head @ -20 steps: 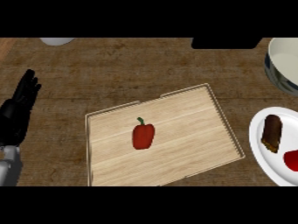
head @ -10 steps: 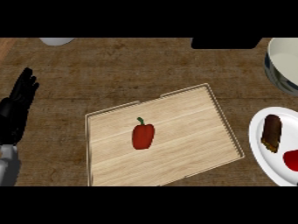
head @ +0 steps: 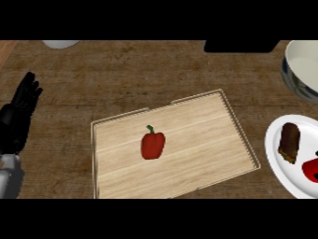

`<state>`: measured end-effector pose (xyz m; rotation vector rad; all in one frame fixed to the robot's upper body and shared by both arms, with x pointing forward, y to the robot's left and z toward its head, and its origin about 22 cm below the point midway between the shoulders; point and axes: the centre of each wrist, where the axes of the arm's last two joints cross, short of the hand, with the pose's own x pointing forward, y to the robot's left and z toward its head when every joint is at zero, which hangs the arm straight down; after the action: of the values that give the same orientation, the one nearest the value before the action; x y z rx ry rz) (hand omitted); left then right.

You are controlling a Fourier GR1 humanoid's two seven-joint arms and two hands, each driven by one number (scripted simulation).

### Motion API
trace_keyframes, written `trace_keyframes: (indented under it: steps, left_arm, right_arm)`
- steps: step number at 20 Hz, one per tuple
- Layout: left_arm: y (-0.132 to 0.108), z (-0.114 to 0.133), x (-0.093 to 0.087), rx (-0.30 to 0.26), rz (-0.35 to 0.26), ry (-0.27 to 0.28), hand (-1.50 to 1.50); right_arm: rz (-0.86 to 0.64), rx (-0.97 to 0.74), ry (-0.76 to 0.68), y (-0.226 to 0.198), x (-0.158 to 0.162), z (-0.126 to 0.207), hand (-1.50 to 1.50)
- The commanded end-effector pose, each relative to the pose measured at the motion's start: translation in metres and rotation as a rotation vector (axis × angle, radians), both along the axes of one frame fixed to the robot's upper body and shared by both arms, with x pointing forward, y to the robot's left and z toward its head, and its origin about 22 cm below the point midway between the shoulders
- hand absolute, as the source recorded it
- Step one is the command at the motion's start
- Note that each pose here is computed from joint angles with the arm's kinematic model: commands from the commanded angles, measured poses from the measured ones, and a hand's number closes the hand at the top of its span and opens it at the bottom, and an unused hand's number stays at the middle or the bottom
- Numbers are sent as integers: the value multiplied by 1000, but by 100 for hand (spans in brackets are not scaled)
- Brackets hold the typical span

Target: Pick the can from the plate and place it in the bowl

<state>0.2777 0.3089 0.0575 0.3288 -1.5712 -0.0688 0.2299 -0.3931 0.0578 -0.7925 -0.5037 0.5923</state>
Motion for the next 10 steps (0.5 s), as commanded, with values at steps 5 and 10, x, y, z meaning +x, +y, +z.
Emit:
trace_keyframes:
  steps: [5, 10]
  left_arm:
    - [-14, 9, -14, -12, -20, 1, 0]
    - [2, 9, 2, 9, 10, 16, 0]
  right_arm:
    - [41, 9, -44, 2, 10, -28, 150]
    - [4, -72, -107, -7, -11, -33, 150]
